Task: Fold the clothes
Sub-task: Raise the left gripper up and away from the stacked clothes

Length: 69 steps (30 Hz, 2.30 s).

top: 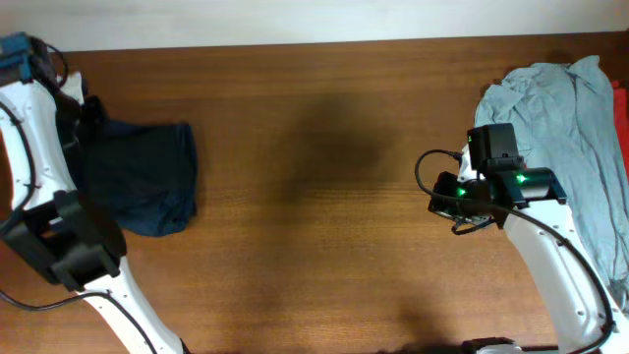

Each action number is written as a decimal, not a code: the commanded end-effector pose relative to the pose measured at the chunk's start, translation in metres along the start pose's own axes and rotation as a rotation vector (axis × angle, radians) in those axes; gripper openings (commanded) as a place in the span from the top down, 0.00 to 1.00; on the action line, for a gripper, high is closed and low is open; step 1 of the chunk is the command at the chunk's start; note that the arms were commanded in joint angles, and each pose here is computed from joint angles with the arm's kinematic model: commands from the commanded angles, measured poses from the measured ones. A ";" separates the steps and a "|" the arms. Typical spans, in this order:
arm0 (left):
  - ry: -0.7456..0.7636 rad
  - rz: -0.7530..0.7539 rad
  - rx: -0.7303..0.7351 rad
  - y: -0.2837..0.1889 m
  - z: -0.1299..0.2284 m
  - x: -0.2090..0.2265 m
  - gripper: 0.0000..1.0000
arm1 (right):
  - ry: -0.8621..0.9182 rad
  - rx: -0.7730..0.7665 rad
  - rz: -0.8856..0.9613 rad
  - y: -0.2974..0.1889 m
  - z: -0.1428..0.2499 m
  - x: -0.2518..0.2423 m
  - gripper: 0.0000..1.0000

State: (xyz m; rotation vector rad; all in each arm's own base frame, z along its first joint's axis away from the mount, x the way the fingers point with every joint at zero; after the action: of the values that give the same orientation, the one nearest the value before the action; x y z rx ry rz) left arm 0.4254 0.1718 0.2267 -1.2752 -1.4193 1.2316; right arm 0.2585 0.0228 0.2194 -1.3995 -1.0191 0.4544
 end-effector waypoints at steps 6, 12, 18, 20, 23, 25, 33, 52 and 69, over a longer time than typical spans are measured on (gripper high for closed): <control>-0.057 -0.074 -0.056 0.058 -0.001 0.022 0.99 | -0.020 -0.029 0.003 -0.005 -0.001 0.001 0.95; -0.047 -0.084 -0.092 0.062 -0.006 0.024 0.96 | -0.019 -0.023 0.007 -0.005 -0.001 0.000 0.95; -0.026 -0.073 -0.203 0.006 -0.026 0.022 0.81 | -0.069 -0.021 0.018 -0.005 0.000 -0.001 0.95; -0.011 -0.031 -0.250 -0.024 -0.030 0.014 0.81 | -0.069 -0.022 0.019 -0.005 0.000 -0.001 0.95; 0.065 0.067 -0.260 -0.069 -0.023 -0.011 0.81 | -0.070 -0.027 0.014 -0.005 -0.001 0.000 0.94; 0.107 0.102 -0.169 -0.076 -0.012 -0.040 0.81 | -0.072 -0.037 0.007 -0.005 -0.002 0.001 0.91; 0.173 0.123 -0.017 -0.021 -0.013 -0.103 0.85 | -0.072 -0.039 0.005 -0.005 -0.003 0.001 0.91; 0.494 -0.068 -0.347 -0.195 0.073 -0.198 0.70 | -0.243 -0.311 -0.170 -0.092 -0.021 0.029 0.78; 0.525 -0.061 -0.356 -0.235 0.142 -0.210 0.01 | -0.319 -0.672 -0.394 -0.212 0.038 0.009 0.01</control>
State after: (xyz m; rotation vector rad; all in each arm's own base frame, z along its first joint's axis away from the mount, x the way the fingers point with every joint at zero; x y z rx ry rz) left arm 0.2746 -0.0544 0.4420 -1.6489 -1.2891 0.5452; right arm 0.1721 0.0164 0.4134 -1.6585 -1.7743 0.0359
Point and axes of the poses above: each gripper's point midway between its finger pads, its own y axis out along the fingers, its own x axis along the line the jaws close on, z = x × y, the point moved 10 cm from there along -y, back along the fingers, and after that the axes turned 14 degrees about y, right-handed, at the moved point
